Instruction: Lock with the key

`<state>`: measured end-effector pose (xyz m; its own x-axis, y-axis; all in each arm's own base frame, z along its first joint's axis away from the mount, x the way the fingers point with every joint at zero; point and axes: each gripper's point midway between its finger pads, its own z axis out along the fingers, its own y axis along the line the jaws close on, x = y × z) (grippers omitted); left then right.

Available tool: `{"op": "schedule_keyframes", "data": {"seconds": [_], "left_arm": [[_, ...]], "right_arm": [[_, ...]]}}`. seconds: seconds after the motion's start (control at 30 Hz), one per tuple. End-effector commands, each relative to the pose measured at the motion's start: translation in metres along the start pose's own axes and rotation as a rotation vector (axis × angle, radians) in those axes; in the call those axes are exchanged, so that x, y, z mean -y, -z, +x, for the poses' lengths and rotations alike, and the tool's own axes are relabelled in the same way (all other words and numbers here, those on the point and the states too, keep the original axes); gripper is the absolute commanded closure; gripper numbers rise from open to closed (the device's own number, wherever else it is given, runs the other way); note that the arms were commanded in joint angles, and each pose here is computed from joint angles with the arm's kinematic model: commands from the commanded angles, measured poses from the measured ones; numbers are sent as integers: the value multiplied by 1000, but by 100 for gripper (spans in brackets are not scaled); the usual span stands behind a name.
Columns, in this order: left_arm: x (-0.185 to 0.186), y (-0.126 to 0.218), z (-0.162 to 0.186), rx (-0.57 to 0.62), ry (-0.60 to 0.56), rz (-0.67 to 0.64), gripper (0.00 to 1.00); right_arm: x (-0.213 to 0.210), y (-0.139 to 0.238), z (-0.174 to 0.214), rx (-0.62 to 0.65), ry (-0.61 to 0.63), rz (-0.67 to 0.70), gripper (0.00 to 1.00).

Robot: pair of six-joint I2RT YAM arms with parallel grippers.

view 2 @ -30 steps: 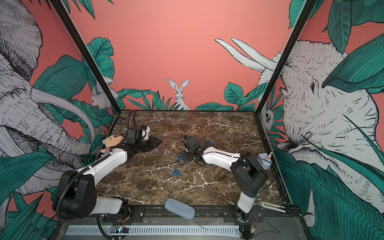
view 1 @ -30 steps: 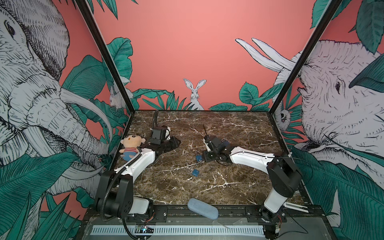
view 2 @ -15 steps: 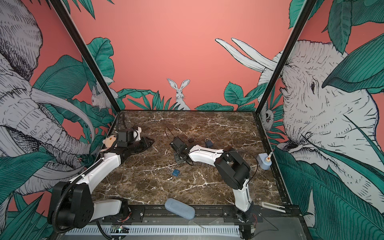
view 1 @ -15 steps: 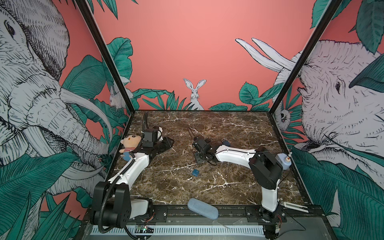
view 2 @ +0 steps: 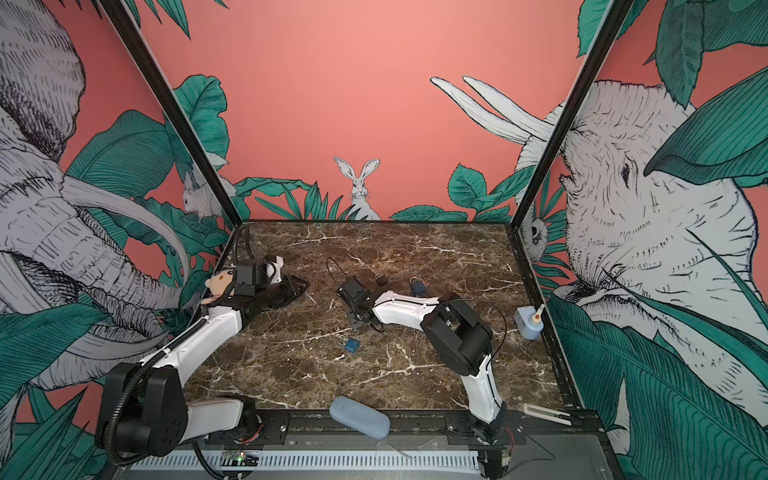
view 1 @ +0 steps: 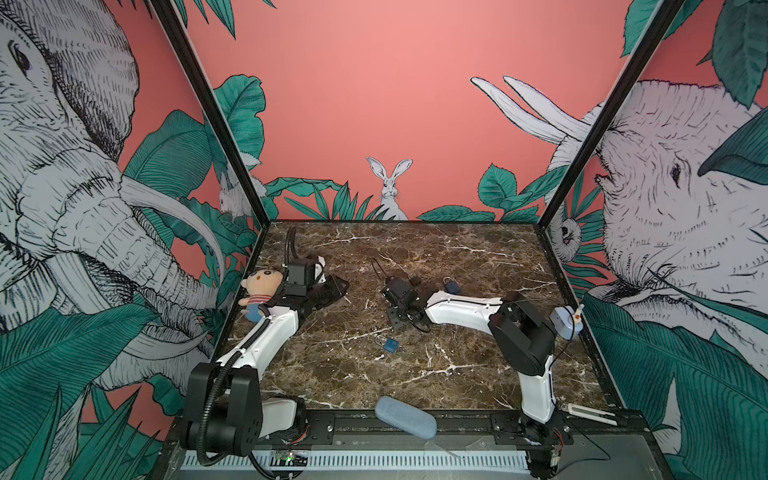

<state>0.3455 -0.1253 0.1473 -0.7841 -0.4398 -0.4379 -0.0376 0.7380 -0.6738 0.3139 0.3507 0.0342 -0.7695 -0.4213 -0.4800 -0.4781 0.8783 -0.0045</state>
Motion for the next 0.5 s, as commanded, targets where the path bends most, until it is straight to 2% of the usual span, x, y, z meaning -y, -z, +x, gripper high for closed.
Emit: {"op": "schedule_keyframes", "data": {"seconds": [0.0,0.2,0.47], "left_arm": [[0,1,0,11,7,13,70],[-1,-1,2,6,21,22,70],[0,0,0,11,23,24,70]], "right_arm": [[-4,-6,3,-17,4,4,58],[-4,-8,6,-27,5,1,55],[-5,-13,12,-46,12,-2,62]]}}
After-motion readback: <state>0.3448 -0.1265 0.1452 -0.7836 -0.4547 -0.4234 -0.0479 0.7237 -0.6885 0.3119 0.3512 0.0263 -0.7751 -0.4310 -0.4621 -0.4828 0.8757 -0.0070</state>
